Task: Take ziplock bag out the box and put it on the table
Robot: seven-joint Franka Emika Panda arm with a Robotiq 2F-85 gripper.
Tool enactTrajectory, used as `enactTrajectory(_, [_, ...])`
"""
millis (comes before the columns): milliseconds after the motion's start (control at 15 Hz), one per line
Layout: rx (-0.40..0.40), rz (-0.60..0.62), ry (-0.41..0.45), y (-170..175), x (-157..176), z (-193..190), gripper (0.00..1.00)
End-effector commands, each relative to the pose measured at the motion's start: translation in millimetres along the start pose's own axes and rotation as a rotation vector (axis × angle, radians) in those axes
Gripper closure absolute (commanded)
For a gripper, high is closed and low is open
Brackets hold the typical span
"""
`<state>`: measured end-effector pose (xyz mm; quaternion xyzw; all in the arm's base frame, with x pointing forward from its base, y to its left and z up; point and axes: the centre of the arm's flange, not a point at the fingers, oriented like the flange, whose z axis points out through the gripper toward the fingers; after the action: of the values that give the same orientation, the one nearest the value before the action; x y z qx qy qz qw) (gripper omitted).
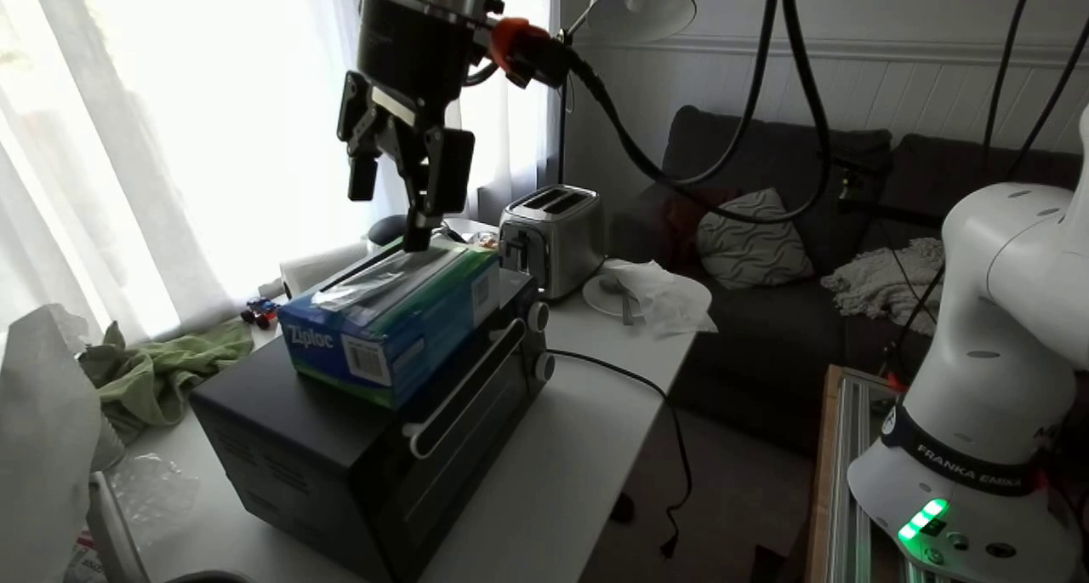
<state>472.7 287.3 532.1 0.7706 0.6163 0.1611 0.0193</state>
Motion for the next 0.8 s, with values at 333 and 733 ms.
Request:
enactTrajectory(333, [0.054, -0.134, -0.037, 7, 2, 48, 0.0])
enactTrajectory(733, [0.068, -0.137, -0.038, 12, 0, 57, 0.41])
